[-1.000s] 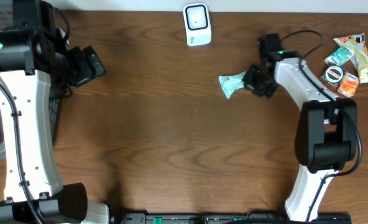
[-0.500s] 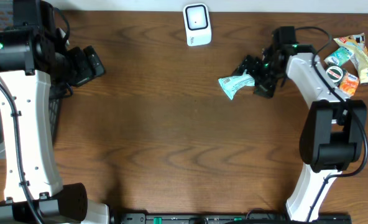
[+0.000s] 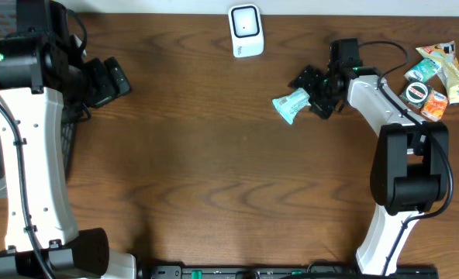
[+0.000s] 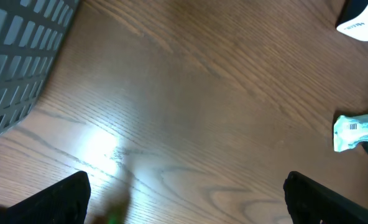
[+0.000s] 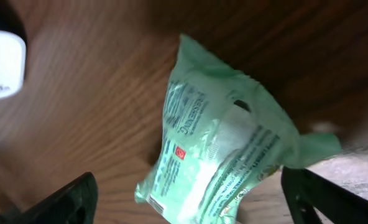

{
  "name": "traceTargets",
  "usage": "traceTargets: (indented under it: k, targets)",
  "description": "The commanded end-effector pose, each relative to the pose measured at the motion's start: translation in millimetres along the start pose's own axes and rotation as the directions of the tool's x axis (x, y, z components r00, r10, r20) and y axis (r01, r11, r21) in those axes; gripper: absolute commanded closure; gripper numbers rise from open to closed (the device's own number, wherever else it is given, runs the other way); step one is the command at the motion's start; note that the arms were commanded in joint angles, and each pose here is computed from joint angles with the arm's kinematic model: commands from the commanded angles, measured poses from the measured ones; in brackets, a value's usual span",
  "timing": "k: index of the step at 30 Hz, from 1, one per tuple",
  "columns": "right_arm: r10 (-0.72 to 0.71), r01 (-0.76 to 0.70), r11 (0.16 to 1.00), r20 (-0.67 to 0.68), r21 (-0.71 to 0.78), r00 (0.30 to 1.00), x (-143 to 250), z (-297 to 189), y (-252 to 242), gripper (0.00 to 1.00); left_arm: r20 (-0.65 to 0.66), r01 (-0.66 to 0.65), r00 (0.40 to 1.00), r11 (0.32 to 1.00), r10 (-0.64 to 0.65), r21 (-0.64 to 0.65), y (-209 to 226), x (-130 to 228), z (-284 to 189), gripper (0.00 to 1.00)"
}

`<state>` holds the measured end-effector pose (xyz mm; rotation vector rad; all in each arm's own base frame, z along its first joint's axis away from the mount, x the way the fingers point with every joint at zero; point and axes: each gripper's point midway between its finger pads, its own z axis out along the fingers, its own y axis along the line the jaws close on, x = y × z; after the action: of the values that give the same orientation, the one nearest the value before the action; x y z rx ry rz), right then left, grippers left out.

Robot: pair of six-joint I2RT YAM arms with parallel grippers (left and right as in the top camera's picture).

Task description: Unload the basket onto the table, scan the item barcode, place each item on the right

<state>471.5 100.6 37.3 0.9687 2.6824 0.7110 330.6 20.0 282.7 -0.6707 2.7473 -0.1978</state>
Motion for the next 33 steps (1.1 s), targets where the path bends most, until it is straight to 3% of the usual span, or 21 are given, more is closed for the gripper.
traceTargets:
  k: [1, 6, 8, 12, 18, 21, 26, 28, 33]
  targets:
    - [0.042, -0.042, 0.998, -0.009, 0.04, 0.999, 3, 13, -13, 0.13, 0.015, -0.001, 1.0, 1.0, 0.001, -0.001, 1, -1, -5, 0.02]
    - [0.039, -0.036, 0.997, -0.046, 0.07, 0.998, 14, 31, -20, 0.18, 0.015, -0.001, 1.0, 1.0, 0.001, -0.001, 1, -1, -5, 0.02]
    - [0.03, -0.026, 0.997, -0.051, 0.078, 0.998, 17, 35, -21, 0.31, 0.015, -0.001, 1.0, 1.0, 0.001, -0.001, 1, -1, -5, 0.02]
    - [-0.022, 0.025, 0.998, -0.048, 0.064, 0.999, 19, 37, -15, 0.45, 0.015, -0.001, 1.0, 1.0, 0.001, -0.001, 1, -1, -5, 0.02]
    - [-0.113, 0.116, 0.993, -0.074, 0.034, 0.991, 27, 39, -7, 0.94, 0.015, -0.001, 1.0, 1.0, 0.001, -0.001, 1, -1, -5, 0.02]
    - [-0.145, 0.143, 0.989, -0.111, -0.026, 0.983, 31, 34, 3, 0.99, 0.015, -0.001, 1.0, 1.0, 0.001, -0.001, 1, -1, -5, 0.02]
    - [-0.312, 0.255, 0.925, -0.178, -0.281, 0.933, 48, -4, 49, 0.99, 0.015, -0.001, 1.0, 1.0, 0.001, -0.001, 1, -1, -5, 0.02]
    - [-0.443, 0.353, 0.844, -0.154, -0.404, 0.883, 63, -32, 74, 0.99, 0.015, -0.001, 1.0, 1.0, 0.001, -0.001, 1, -1, -5, 0.02]
    - [-0.634, 0.511, 0.658, -0.042, -0.553, 0.772, 94, -86, 113, 0.99, 0.015, -0.001, 1.0, 1.0, 0.001, -0.001, 1, -1, -5, 0.02]
